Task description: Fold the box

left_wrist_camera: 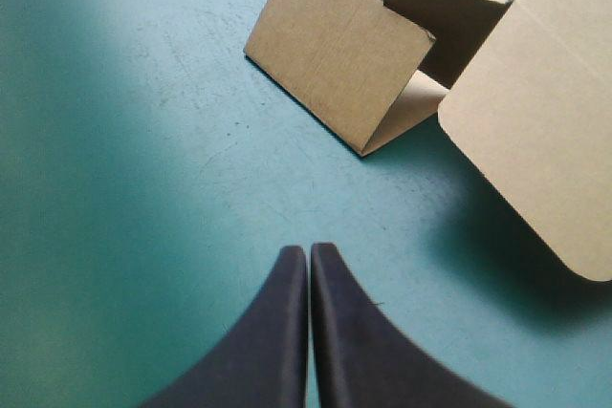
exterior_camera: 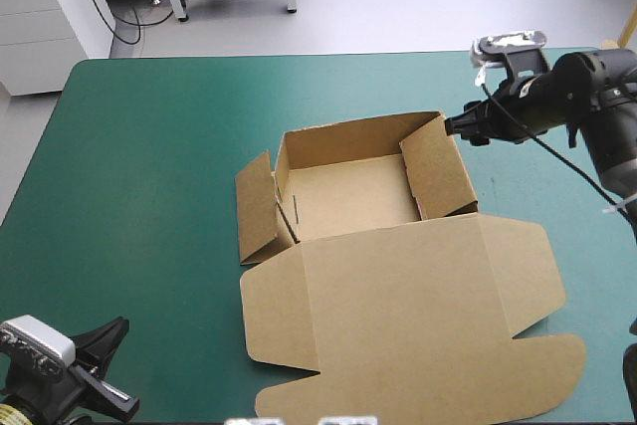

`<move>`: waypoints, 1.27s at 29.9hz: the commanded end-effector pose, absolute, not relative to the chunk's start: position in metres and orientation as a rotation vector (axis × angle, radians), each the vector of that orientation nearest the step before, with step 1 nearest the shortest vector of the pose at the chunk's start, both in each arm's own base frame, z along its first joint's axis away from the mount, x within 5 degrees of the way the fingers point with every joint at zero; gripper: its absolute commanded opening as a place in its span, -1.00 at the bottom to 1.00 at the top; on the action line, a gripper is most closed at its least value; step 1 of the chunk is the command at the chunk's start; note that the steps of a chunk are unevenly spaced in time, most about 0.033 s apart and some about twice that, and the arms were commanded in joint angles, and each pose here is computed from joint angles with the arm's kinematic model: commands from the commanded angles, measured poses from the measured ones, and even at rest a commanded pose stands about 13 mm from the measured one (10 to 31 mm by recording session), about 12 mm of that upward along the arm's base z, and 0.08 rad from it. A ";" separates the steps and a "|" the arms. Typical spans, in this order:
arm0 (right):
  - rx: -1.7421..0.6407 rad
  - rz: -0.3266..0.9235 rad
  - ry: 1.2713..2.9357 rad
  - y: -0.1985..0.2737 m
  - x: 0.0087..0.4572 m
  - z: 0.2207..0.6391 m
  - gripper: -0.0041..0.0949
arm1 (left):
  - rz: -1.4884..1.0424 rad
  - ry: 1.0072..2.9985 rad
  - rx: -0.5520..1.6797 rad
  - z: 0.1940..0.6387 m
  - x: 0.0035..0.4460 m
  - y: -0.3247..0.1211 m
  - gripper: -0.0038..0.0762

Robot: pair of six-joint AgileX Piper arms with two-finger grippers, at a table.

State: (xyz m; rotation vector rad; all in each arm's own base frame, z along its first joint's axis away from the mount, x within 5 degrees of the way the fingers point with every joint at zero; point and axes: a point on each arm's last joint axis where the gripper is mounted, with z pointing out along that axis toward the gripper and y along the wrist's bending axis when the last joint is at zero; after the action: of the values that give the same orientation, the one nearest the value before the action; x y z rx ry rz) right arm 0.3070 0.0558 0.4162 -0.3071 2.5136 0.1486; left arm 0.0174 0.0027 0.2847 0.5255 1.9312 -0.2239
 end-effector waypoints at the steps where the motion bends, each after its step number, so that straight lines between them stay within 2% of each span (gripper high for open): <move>1: -0.315 0.135 2.532 0.056 0.316 0.400 0.22 | -0.245 1.857 0.500 0.297 0.019 0.001 -0.92; 12: -0.309 0.134 2.822 0.065 0.374 0.300 0.18 | -0.252 1.859 0.500 0.297 0.019 0.001 -0.92; 14: -0.305 0.134 2.848 0.065 0.378 0.291 0.03 | -0.252 1.859 0.500 0.297 0.019 0.001 -0.92; 16: -0.298 0.135 2.856 0.066 0.379 0.288 -0.23 | -0.252 1.859 0.500 0.297 0.019 0.001 -0.92; 18: -0.299 0.130 2.854 0.065 0.379 0.289 -0.63 | -0.252 1.859 0.500 0.297 0.019 0.001 -0.92; 20: -0.297 0.122 2.836 0.065 0.379 0.294 -0.95 | -0.252 1.859 0.500 0.297 0.019 0.001 -0.92; 25: -0.294 0.122 2.766 0.064 0.376 0.317 -0.96 | -0.252 1.859 0.500 0.297 0.019 0.001 -0.92; 30: -0.284 0.127 2.649 0.062 0.360 0.359 -0.96 | -0.252 1.859 0.500 0.297 0.019 0.001 -0.92; 38: -0.268 0.099 2.417 0.050 0.298 0.436 -0.96 | -0.260 1.864 0.479 0.297 0.019 0.001 -0.92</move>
State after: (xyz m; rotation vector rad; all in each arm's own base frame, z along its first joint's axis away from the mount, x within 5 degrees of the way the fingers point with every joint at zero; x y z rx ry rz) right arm 0.3307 0.0566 0.3860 -0.2932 2.5950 0.1014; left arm 0.0173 0.0025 0.2847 0.5190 1.9339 -0.2322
